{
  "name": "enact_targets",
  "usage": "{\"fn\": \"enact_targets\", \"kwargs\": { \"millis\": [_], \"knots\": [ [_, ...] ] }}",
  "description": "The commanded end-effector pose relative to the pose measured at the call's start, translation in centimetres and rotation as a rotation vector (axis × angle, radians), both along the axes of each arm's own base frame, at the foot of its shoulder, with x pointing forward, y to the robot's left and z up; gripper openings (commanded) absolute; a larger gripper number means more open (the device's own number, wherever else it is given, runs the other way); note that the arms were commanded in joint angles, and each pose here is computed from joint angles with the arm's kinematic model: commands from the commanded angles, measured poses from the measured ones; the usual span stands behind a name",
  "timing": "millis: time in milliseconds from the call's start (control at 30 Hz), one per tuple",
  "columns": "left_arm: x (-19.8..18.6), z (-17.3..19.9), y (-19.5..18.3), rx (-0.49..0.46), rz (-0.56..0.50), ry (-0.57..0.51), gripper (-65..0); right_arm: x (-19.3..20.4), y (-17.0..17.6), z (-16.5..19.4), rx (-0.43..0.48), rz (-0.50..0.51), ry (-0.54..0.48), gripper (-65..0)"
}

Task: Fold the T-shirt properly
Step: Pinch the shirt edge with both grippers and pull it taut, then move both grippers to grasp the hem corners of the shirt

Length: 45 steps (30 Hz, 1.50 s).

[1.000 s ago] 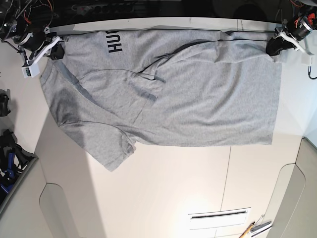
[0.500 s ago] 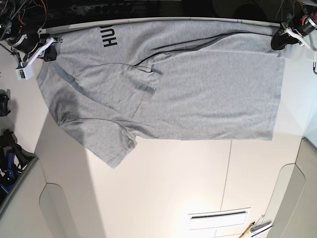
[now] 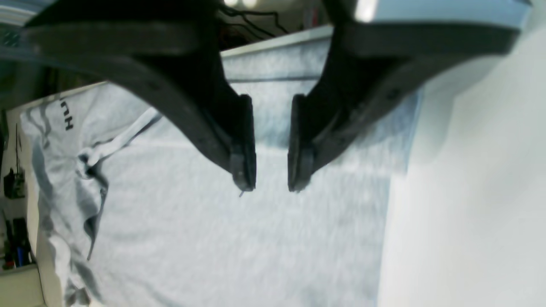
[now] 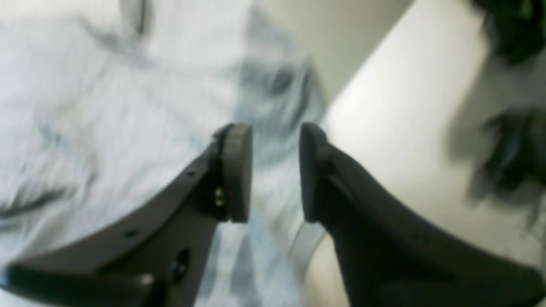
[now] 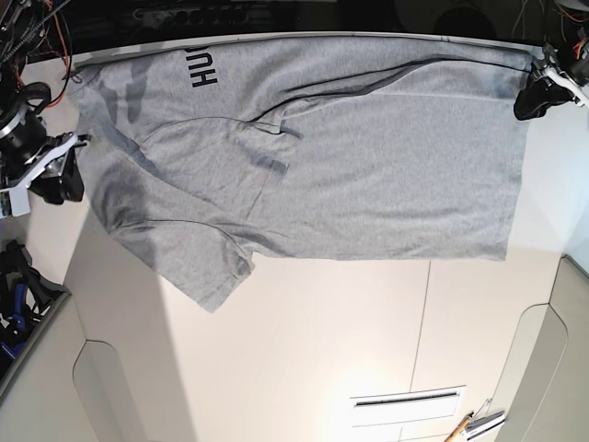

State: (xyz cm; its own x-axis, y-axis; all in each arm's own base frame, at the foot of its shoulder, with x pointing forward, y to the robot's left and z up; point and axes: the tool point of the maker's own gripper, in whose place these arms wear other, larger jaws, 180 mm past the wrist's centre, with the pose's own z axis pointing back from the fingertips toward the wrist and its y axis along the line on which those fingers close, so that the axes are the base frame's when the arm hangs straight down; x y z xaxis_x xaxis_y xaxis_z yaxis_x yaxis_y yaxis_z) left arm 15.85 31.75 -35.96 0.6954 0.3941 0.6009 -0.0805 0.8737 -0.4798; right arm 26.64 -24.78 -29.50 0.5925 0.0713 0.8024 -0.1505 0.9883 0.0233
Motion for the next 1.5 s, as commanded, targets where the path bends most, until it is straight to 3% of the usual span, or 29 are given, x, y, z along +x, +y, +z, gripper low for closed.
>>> {"fn": "enact_targets", "kwargs": {
  "millis": [0, 133, 233, 533, 667, 800, 900, 967, 1000, 1067, 1100, 1200, 1300, 1467],
  "knots": [
    [1.0, 1.4, 0.3, 0.012, -0.009, -0.049, -48.2, 1.4, -0.7, 1.9, -0.024, -0.012, -0.076, -43.4],
    [1.7, 1.8, 0.3, 0.015, -0.009, -0.072, -48.2, 4.1, -2.4, 2.8, -0.045, -0.058, -0.145, -31.3],
    [2.0, 1.9, 0.3, 0.016, -0.009, -0.080, -48.2, 6.0, -3.5, 2.2, -0.011, -0.073, -0.145, -30.2],
    [2.2, 2.0, 0.3, 0.016, -0.009, -0.084, -48.2, 10.0, -6.5, -6.3, 0.154, -0.076, 0.130, -30.2],
    [2.2, 2.0, 0.3, 0.013, -0.007, -0.087, -48.1, 9.8, -4.6, -10.0, 0.210, -0.034, 0.255, -30.2],
    [2.5, 2.3, 0.4, 0.013, -0.002, -0.102, -42.9, 9.1, -1.1, -12.3, 0.183, 0.073, 0.338, -30.3],
    [2.7, 2.3, 0.4, 0.019, -0.003, -0.104, -42.6, 8.6, 0.6, -13.2, 0.158, 0.131, 0.375, -30.4],
    [2.8, 2.4, 0.4, 0.019, -0.003, -0.109, -42.6, 8.5, 1.0, -13.4, 0.151, 0.145, 0.385, -35.2],
    [2.9, 2.4, 0.4, 0.020, -0.002, -0.112, -42.6, 8.5, 1.0, -13.4, 0.152, 0.143, 0.385, -41.8],
    [3.2, 2.6, 0.5, 0.020, 0.000, -0.123, -42.6, 8.5, 0.9, -13.4, 0.152, 0.137, 0.385, -61.2],
    [3.4, 2.6, 0.5, 0.028, -0.002, -0.124, -42.6, 8.5, 0.8, -13.4, 0.153, 0.136, 0.385, -65.0],
    [4.9, 2.9, 1.1, 0.089, -0.009, -0.138, -42.6, 8.5, 0.8, -13.4, 0.152, 0.137, 0.385, -65.0],
    [7.9, 4.4, 2.2, 0.156, 0.019, -0.222, -42.6, 8.5, 0.9, -13.4, 0.153, 0.137, 0.385, -65.0],
    [13.3, 6.2, 5.1, 0.165, 0.142, -0.299, -42.6, 8.5, 0.9, -13.4, 0.153, 0.137, 0.385, -65.0]
  ]
}}
